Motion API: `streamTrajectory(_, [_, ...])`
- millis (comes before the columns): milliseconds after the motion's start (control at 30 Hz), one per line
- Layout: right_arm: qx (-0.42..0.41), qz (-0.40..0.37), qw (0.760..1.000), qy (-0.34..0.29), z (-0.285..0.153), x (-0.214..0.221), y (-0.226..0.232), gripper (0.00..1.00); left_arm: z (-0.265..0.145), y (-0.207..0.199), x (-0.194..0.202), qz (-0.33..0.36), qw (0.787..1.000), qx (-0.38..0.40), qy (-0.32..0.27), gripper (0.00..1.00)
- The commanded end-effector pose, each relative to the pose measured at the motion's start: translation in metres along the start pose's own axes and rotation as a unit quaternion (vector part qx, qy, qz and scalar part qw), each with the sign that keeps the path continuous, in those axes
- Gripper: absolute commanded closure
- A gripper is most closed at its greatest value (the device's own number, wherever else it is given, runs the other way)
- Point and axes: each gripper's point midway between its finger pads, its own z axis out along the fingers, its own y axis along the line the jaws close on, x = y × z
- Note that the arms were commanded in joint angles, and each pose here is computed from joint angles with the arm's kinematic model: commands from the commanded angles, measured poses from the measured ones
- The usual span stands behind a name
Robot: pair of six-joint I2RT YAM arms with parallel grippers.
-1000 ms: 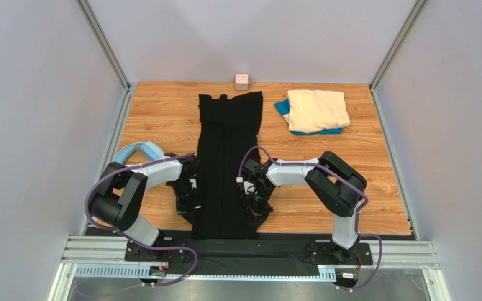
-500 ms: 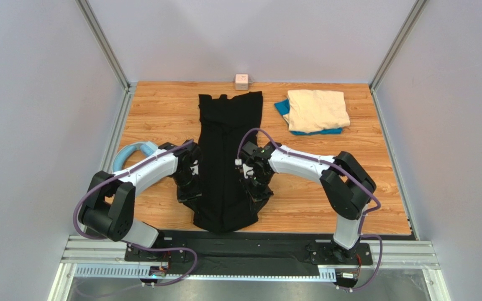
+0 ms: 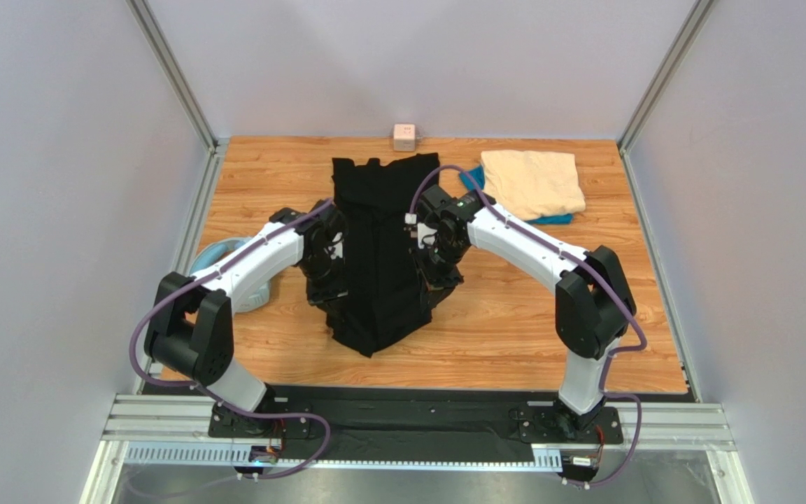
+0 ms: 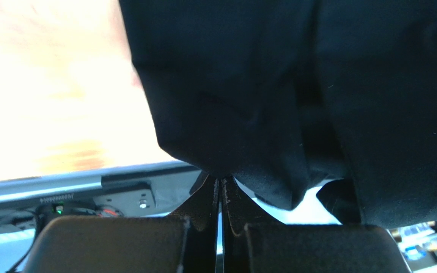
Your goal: Fold and stack the t-shirts
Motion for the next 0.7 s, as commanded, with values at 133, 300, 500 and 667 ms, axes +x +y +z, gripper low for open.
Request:
streamTrajectory(133, [-0.006,-0.004,0.999,-0.048,-0.039,-0.065,0.004,0.98,-0.035,-0.021,-0.061,0.039,0.996,-0.018,-0.083,1.0])
streamTrajectory(300, [-0.019,0.033,0.997,-0.073,-0.051,-0.098,-0.005,0.98,-0.04,-0.025,-0.092,0.048,0.993,-0.04,-0.102,1.0])
streamTrajectory(500, [-0.015,0.051,0.996,-0.077,-0.045,-0.123,-0.015,0.96,-0.039,-0.032,-0.123,0.037,0.992,-0.048,-0.113,1.0])
streamTrajectory(667, [-0.018,0.064,0.993,-0.096,-0.048,-0.144,-0.019,0.96,-0.04,-0.031,-0.142,0.033,0.989,-0.069,-0.129,1.0])
